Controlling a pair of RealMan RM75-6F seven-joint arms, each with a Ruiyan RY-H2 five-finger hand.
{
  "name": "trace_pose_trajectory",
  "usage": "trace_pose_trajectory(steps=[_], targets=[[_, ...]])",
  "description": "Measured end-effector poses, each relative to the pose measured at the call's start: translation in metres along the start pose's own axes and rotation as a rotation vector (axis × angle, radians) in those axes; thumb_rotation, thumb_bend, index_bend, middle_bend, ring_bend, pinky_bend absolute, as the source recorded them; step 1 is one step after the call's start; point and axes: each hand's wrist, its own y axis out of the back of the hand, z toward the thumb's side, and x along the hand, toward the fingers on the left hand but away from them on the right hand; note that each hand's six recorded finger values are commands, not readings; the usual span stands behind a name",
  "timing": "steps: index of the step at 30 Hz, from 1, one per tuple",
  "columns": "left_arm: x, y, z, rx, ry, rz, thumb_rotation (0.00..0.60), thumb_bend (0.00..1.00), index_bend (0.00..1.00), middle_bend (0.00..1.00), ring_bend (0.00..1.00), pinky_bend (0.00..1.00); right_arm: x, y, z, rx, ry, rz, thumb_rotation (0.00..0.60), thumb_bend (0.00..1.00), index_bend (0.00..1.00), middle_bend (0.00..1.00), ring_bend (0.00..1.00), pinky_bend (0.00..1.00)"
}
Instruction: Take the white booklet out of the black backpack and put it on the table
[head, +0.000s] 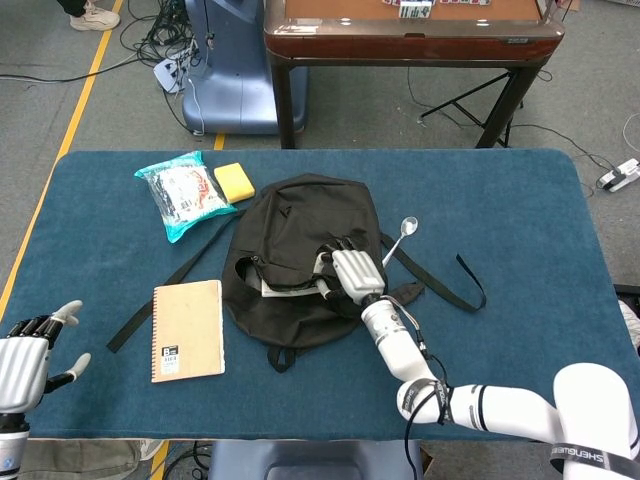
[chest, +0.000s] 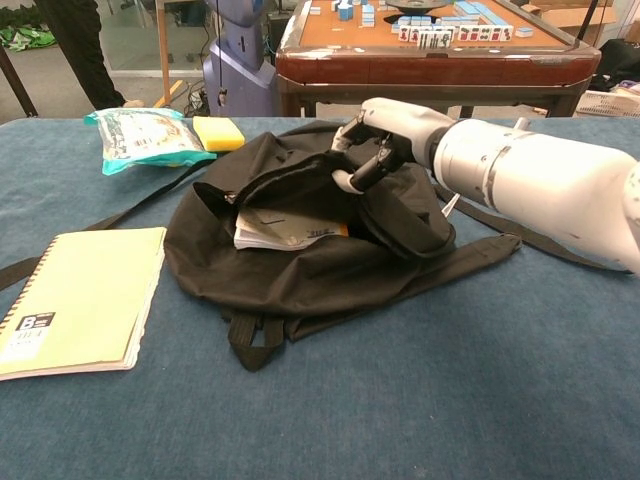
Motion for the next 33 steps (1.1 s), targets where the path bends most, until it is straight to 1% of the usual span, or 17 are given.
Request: trace_pose_trajectory(steps=[5, 7, 11, 14, 15, 18, 21, 24, 27, 30, 33], targets=[[0.018, 0.005, 0.019, -0.001, -0.087, 0.023, 0.600, 0.22, 0.29, 0.40, 0.35, 0.34, -0.005, 0.017, -0.003, -0.014, -0.017, -0.036, 0.600, 0.45, 0.59, 0.26, 0.10, 0.01], [0.028, 0.006, 0.031, -0.014, -0.139, 0.028, 0.600, 0.22, 0.30, 0.40, 0.35, 0.34, -0.008, 0.027, -0.005, -0.019, -0.027, -0.059, 0.600, 0.45, 0.59, 0.26, 0.10, 0.01], [0.041, 0.007, 0.059, -0.063, -0.257, 0.017, 0.600, 0.22, 0.32, 0.40, 0.35, 0.34, -0.013, 0.045, -0.013, -0.020, -0.054, -0.105, 0.600, 0.45, 0.59, 0.26, 0.10, 0.01], [0.049, 0.008, 0.088, -0.093, -0.371, 0.018, 0.600, 0.22, 0.33, 0.40, 0.35, 0.34, -0.016, 0.055, -0.019, -0.026, -0.079, -0.133, 0.600, 0.45, 0.59, 0.27, 0.11, 0.01], [0.052, 0.008, 0.101, -0.104, -0.420, 0.021, 0.600, 0.22, 0.34, 0.40, 0.35, 0.34, -0.018, 0.059, -0.022, -0.031, -0.089, -0.142, 0.600, 0.45, 0.59, 0.27, 0.11, 0.01], [0.059, 0.006, 0.134, -0.142, -0.532, 0.023, 0.600, 0.22, 0.35, 0.40, 0.35, 0.34, -0.021, 0.068, -0.027, -0.044, -0.111, -0.163, 0.600, 0.45, 0.59, 0.27, 0.11, 0.01], [0.065, 0.000, 0.166, -0.181, -0.620, 0.015, 0.600, 0.22, 0.37, 0.41, 0.36, 0.34, -0.023, 0.074, -0.030, -0.056, -0.124, -0.165, 0.600, 0.45, 0.59, 0.27, 0.11, 0.01], [0.072, -0.009, 0.192, -0.198, -0.686, 0.001, 0.600, 0.22, 0.41, 0.43, 0.36, 0.34, -0.024, 0.077, -0.032, -0.076, -0.132, -0.153, 0.600, 0.45, 0.59, 0.27, 0.11, 0.01], [0.080, -0.019, 0.214, -0.199, -0.733, -0.023, 0.600, 0.22, 0.41, 0.44, 0.36, 0.34, -0.025, 0.082, -0.032, -0.091, -0.134, -0.140, 0.600, 0.45, 0.59, 0.27, 0.11, 0.01], [0.089, -0.029, 0.232, -0.178, -0.765, -0.048, 0.600, 0.22, 0.41, 0.44, 0.36, 0.34, -0.027, 0.085, -0.029, -0.097, -0.131, -0.132, 0.600, 0.45, 0.59, 0.27, 0.11, 0.01], [0.101, -0.039, 0.246, -0.157, -0.771, -0.071, 0.600, 0.22, 0.41, 0.44, 0.36, 0.34, -0.029, 0.087, -0.027, -0.109, -0.128, -0.126, 0.600, 0.45, 0.59, 0.27, 0.11, 0.01]])
